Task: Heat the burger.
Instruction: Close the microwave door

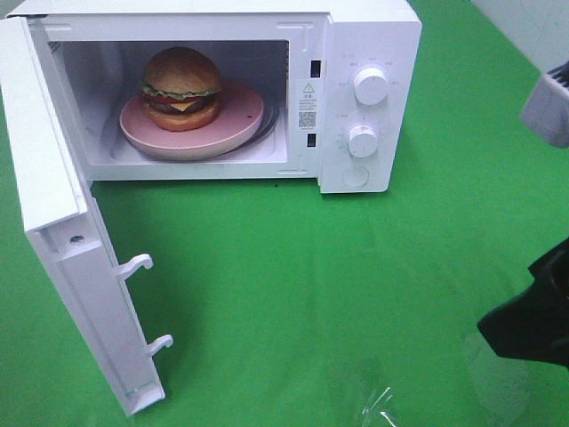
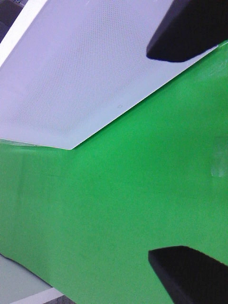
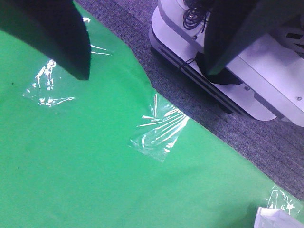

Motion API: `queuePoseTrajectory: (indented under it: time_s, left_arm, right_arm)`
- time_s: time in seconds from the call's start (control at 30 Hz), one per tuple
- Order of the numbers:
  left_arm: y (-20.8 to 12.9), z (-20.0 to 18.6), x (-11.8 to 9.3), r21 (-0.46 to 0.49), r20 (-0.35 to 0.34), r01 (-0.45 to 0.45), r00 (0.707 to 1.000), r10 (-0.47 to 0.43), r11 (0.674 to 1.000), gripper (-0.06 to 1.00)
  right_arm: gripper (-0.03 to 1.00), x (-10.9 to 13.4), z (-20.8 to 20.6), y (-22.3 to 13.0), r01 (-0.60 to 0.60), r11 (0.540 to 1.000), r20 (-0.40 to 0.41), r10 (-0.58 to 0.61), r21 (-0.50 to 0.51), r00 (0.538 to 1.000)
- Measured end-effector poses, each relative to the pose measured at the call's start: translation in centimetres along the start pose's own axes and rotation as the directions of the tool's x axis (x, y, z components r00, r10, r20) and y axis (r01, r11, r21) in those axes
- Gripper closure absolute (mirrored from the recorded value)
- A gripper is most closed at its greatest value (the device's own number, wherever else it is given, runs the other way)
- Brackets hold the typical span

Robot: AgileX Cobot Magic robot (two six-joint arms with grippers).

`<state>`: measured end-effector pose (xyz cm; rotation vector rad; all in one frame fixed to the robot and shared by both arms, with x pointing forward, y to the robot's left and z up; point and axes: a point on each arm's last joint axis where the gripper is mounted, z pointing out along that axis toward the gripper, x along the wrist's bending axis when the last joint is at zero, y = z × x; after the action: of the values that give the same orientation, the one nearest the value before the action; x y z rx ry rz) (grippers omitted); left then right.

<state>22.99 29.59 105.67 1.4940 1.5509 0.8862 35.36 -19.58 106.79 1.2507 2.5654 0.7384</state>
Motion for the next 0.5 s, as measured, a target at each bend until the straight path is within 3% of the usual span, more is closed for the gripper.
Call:
queuePoseTrajectory:
  time_s: [0.1,0.23,0.33,0.5]
  left_arm:
    - [0.0,0.0,0.0,0.000,0.000,0.000,1.000,0.000,1.000,-0.03]
    - [0.0,0.0,0.0,0.000,0.000,0.000,1.000,0.000,1.000,-0.03]
    - [0.0,0.0,0.0,0.000,0.000,0.000,1.000,0.000,1.000,-0.03]
    - [0.0,0.0,0.0,0.000,0.000,0.000,1.000,0.000,1.000,-0.03]
  right_arm:
    - [0.29,-0.3,0.1,-0.5,-0.019,1.000,0.009,0.019,0.004,1.000]
    - [0.29,-2.7,0.1,-3.1,-0.169,0.986,0.098,0.169,-0.010,0.981]
    - [0.29,-3.0,-0.1,-3.5,-0.194,0.981,0.113,0.196,-0.025,0.974]
    - [0.29,-3.9,-1.8,-6.1,-0.286,0.947,0.176,0.310,-0.150,0.934]
